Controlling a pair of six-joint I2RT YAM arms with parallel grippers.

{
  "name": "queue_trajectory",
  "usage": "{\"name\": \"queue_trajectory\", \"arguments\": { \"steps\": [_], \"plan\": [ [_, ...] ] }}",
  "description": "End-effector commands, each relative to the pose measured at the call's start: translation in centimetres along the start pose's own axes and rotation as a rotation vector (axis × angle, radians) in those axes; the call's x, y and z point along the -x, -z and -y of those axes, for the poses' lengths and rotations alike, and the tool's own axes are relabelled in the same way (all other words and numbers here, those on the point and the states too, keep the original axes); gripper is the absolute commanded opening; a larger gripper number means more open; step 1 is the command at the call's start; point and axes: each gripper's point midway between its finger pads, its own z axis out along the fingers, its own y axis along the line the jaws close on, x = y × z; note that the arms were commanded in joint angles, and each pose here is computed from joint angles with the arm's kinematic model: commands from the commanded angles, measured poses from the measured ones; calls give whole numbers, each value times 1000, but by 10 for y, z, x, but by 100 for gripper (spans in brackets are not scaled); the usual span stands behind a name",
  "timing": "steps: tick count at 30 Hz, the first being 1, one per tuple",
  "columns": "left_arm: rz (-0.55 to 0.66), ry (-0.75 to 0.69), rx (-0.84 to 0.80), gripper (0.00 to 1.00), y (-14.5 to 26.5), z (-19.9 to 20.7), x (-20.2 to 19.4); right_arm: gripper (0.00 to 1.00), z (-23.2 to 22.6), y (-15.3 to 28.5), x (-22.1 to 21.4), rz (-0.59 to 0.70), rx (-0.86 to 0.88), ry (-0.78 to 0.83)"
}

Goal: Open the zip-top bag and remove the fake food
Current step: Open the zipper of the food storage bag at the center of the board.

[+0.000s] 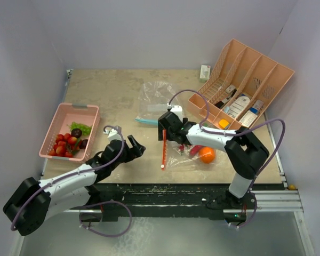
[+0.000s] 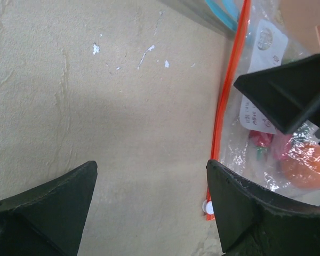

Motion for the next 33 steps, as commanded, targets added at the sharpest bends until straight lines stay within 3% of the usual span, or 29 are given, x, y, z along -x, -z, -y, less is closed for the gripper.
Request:
{"name": "queue_trajectory", "arguments": {
  "steps": [1, 11, 20, 23, 25, 27, 29, 30, 33],
  "plan": [
    [41, 3, -27, 86, 5, 4, 10, 94, 7, -8, 16, 19, 14, -33],
    [19, 2, -31, 86, -1, 5, 4, 92, -8, -26, -14, -66, 92, -19],
    [18, -2, -31, 86, -1, 5, 4, 54, 20, -35, -24, -86, -64, 34],
    [15, -4, -29, 86, -2, 4, 3, 45, 31, -36, -26, -92, -118, 56],
    [15, -4, -28, 86, -2, 3, 3, 46, 35, -34, -29, -103, -135, 64],
    [15, -3, -31, 86, -2, 4, 3, 58, 33, -31, -26, -94, -119, 53],
    [14, -3, -33, 86, -3, 4, 2, 62, 27, -29, -24, -93, -87, 47],
    [14, -4, -35, 86, -3, 5, 2, 60, 24, -29, -25, -99, -76, 47],
    [9, -8, -37, 86, -3, 5, 1, 39, 23, -34, -26, -99, -99, 49]
  ]
}}
